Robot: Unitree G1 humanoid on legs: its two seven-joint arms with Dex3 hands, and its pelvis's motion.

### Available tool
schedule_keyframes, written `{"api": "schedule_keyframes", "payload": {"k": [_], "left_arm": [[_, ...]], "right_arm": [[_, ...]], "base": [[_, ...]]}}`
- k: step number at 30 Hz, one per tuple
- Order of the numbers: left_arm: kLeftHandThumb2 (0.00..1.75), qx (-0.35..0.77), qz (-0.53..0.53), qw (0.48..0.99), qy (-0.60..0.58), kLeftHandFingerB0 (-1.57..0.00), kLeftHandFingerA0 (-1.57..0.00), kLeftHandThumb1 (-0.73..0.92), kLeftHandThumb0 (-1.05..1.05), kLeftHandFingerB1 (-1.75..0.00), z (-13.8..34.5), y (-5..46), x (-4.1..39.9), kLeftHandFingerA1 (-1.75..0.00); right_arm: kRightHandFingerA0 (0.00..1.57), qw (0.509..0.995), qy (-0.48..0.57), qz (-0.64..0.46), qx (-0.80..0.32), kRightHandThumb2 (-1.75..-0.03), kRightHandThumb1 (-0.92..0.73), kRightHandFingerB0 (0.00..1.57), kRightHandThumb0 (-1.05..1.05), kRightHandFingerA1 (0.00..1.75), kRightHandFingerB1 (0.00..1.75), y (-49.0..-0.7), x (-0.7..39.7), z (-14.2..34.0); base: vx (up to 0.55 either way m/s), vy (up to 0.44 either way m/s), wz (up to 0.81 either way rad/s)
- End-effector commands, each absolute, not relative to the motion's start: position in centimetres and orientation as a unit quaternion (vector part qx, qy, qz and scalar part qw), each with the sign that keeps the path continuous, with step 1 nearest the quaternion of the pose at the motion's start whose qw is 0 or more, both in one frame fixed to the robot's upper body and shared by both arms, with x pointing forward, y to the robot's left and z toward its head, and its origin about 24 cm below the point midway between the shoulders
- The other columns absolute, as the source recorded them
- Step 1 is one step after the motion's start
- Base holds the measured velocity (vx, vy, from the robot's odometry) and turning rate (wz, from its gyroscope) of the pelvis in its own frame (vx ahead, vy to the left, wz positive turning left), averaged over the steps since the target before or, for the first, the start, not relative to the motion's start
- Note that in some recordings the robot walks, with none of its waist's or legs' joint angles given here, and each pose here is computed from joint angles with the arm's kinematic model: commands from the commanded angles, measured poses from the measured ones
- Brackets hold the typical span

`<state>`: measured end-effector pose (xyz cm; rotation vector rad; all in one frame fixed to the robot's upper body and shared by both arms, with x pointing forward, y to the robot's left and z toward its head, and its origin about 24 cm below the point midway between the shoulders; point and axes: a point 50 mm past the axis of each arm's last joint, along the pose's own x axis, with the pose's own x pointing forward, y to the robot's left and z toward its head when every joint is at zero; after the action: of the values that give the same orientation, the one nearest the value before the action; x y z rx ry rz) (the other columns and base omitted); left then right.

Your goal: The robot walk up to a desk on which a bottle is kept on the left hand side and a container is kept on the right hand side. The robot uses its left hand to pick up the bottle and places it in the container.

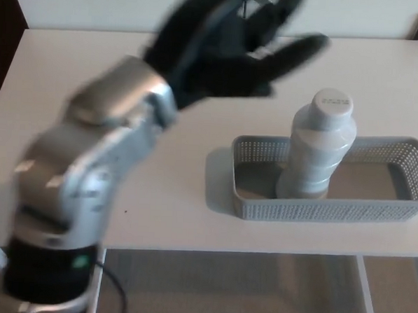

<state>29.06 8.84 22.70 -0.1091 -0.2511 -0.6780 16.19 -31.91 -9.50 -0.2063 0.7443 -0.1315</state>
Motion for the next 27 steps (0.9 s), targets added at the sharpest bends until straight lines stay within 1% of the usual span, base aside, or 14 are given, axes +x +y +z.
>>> {"api": "schedule_keyframes", "payload": {"k": [1,2,3,5,9,10,12,13,18,19,24,25,26,27], "left_arm": [[0.86,-0.043,-0.241,0.951,-0.187,0.0,0.0,0.5,-0.85,-0.01,23.7,21.6,23.6,-0.01],[0.86,-0.05,-0.207,0.959,-0.189,0.0,0.0,0.5,-0.85,-0.01,23.1,23.9,22.6,-0.01],[0.86,-0.052,-0.193,0.962,-0.188,0.0,0.0,0.51,-0.86,-0.01,22.8,24.8,22.2,-0.01],[0.87,-0.076,-0.116,0.975,-0.172,0.0,0.0,0.47,-0.77,-0.13,21.3,28.6,20.9,-0.09],[0.87,-0.104,0.0,0.988,-0.117,0.0,0.0,0.52,-0.76,-0.11,17.5,34.6,17.7,-0.13],[0.8,-0.11,0.041,0.989,-0.088,-0.09,-0.1,0.48,-0.76,-0.24,15.9,36.2,16.6,-0.22],[0.8,-0.114,0.07,0.989,-0.068,-0.09,-0.1,0.48,-0.76,-0.24,14.8,37.2,15.7,-0.22],[0.8,-0.129,0.121,0.984,-0.031,-0.05,-0.05,0.44,-0.66,-0.37,12.7,38.8,13.8,-0.33],[0.8,-0.155,0.227,0.961,0.035,-0.07,-0.02,0.43,-0.66,-0.31,8.5,41.5,10.8,-0.31],[0.81,-0.156,0.292,0.941,0.077,-0.1,-0.05,0.46,-0.71,-0.23,5.9,42.8,9.1,-0.38],[0.87,-0.126,0.392,0.888,0.205,0.0,-0.01,0.49,-0.64,-0.31,-0.8,43.4,4.5,-0.37],[0.61,-0.129,0.397,0.882,0.218,-0.01,0.0,0.64,-0.62,-0.24,-1.6,43.2,4.0,-0.37],[1.01,-0.127,0.405,0.87,0.251,0.0,-0.01,0.47,-0.39,-0.54,-2.9,42.7,3.0,-0.55],[1.01,-0.126,0.411,0.86,0.274,0.0,-0.01,0.47,-0.39,-0.54,-3.7,42.3,2.4,-0.55]], "right_arm": [[1.0,0.921,0.362,-0.067,-0.128,-0.66,-0.26,0.85,-0.64,0.56,0.53,-33.6,16.4,-8.4],[1.0,0.92,0.363,-0.068,-0.131,-0.66,-0.26,0.85,-0.64,0.56,0.53,-33.8,16.2,-8.3],[1.05,0.92,0.364,-0.069,-0.13,-0.52,-0.34,0.88,-0.56,0.5,0.46,-33.9,16.1,-8.3],[1.05,0.919,0.367,-0.079,-0.122,-0.52,-0.33,0.89,-0.57,0.5,0.47,-34.2,15.9,-8.4],[1.02,0.917,0.372,-0.086,-0.115,-0.62,-0.29,0.87,-0.64,0.53,0.5,-34.3,15.6,-8.5],[1.03,0.917,0.372,-0.088,-0.112,-0.61,-0.27,0.85,-0.62,0.54,0.49,-34.4,15.6,-8.5],[1.03,0.918,0.372,-0.09,-0.109,-0.61,-0.27,0.85,-0.62,0.54,0.49,-34.4,15.6,-8.5],[1.02,0.917,0.373,-0.098,-0.104,-0.61,-0.22,0.89,-0.62,0.54,0.51,-34.6,15.6,-8.4],[1.01,0.914,0.376,-0.105,-0.11,-0.63,-0.24,0.87,-0.63,0.55,0.52,-35.1,15.5,-8.2],[1.03,0.912,0.378,-0.107,-0.113,-0.6,-0.27,0.85,-0.6,0.54,0.49,-35.2,15.4,-8.2],[1.05,0.911,0.381,-0.113,-0.11,-0.51,-0.3,0.88,-0.56,0.5,0.47,-35.4,15.1,-8.2],[1.04,0.911,0.381,-0.114,-0.111,-0.51,-0.3,0.88,-0.55,0.5,0.47,-35.4,15.1,-8.2],[1.03,0.91,0.383,-0.116,-0.111,-0.6,-0.29,0.86,-0.59,0.54,0.49,-35.4,15.1,-8.2],[1.03,0.909,0.383,-0.117,-0.111,-0.6,-0.29,0.86,-0.59,0.54,0.49,-35.5,15.1,-8.2]], "base": [[0.0,0.0,0.0],[0.0,0.0,0.0],[0.0,0.0,0.0],[0.0,0.0,0.0],[0.0,0.0,0.0],[0.0,0.0,0.0],[0.0,0.0,0.0],[0.0,0.0,0.0],[0.0,0.0,0.01],[0.0,0.0,0.0],[0.0,0.0,0.0],[0.0,0.0,0.0],[0.0,0.0,0.0],[0.0,0.0,0.0]]}}
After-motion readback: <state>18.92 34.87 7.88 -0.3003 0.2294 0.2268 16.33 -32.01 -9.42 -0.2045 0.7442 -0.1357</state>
